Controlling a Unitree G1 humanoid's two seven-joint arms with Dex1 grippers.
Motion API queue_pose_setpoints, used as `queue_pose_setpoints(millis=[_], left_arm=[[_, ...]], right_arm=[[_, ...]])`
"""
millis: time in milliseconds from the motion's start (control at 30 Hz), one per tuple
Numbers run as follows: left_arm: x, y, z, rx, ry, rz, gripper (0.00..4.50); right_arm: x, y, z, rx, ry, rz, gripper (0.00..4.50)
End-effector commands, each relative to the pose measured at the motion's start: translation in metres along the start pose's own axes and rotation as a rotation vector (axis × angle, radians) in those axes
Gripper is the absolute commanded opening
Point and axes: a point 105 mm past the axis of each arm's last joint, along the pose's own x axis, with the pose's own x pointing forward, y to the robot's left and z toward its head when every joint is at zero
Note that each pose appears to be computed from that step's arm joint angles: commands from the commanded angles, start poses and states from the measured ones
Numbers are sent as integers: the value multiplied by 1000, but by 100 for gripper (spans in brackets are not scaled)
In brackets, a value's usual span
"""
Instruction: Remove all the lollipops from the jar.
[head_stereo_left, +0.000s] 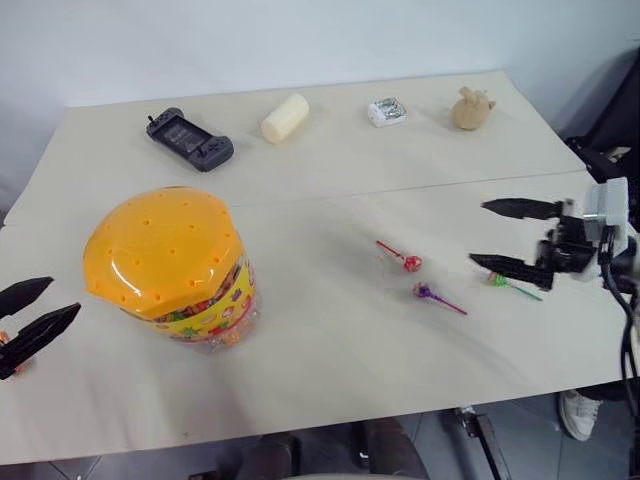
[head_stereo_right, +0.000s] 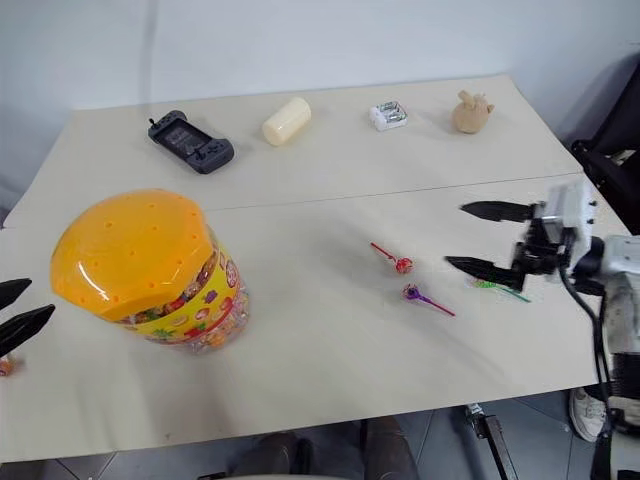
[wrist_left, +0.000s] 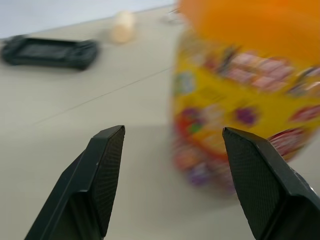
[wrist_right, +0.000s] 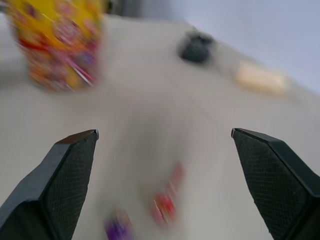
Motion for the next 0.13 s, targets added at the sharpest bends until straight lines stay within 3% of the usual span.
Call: queue_pose_setpoints(millis=[33, 133], left_arm=[[1, -1, -9, 29, 8, 84, 331], [2, -12, -19, 22, -3, 128, 331]], right_arm=[[29, 28, 8, -26, -73, 63, 446], [39, 42, -10, -24, -53, 43, 446]])
